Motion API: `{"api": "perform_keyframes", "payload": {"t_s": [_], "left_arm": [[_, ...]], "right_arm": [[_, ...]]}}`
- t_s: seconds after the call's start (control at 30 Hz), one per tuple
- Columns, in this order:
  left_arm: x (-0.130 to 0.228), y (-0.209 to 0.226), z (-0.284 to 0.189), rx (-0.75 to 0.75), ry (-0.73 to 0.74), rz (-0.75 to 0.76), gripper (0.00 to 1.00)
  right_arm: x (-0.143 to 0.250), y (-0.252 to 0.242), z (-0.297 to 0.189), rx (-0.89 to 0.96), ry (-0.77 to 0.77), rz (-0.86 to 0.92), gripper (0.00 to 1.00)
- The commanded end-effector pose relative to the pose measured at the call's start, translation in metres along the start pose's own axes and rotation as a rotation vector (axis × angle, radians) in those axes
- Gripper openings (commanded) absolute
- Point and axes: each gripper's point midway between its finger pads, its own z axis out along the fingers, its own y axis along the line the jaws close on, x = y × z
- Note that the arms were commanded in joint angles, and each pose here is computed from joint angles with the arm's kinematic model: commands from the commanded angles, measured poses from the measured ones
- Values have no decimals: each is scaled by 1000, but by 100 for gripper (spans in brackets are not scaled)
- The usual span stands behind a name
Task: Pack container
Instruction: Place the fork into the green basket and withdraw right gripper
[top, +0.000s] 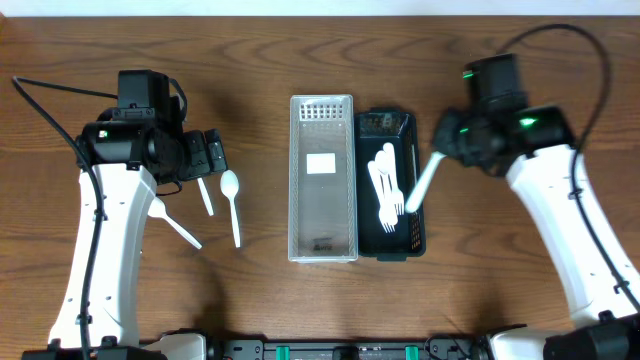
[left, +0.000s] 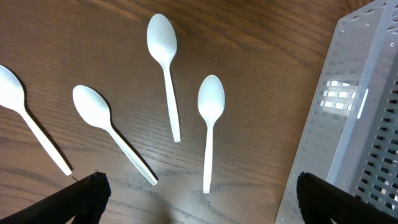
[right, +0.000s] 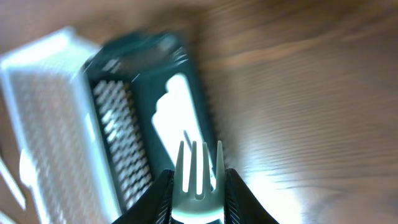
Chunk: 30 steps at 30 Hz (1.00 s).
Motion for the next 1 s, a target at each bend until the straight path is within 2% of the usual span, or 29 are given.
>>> {"api": "perform_keyframes", "payload": {"t_s": [0.0,0.07,0.27,0.33,0.43,0.5,0.57,0.67,0.8,0.97], "left_arm": [[-5,4,-4,-21,-17,10,98],[-5,4,-4,-21,-17,10,98],[-5,4,-4,-21,-17,10,98],[-5,4,-4,-21,-17,10,98],[-5,4,-4,-21,-17,10,98],[-5,4,-4,-21,-17,10,98],[-5,4,-4,-21,-17,10,98],[-5,4,-4,-21,-17,10,98],[-4,4,-6,-21,-19,49,98],[5,2,-6,-23,12,61,98]], "right_arm": [[17,27,-2,-28,9,-154,19],[26,33,4,-24,37,-182,24],[48,30,38,42,157,-246,25],[54,30,54,58,191,-284,29],[59,31,70,72,222,-319,41],[59,32,75,71,223,-330,54],[56,34,75,62,209,-339,61],[42,39,64,60,155,-346,62],[-6,40,20,119,-17,-337,63],[-65,20,-50,154,-201,-271,75]]}}
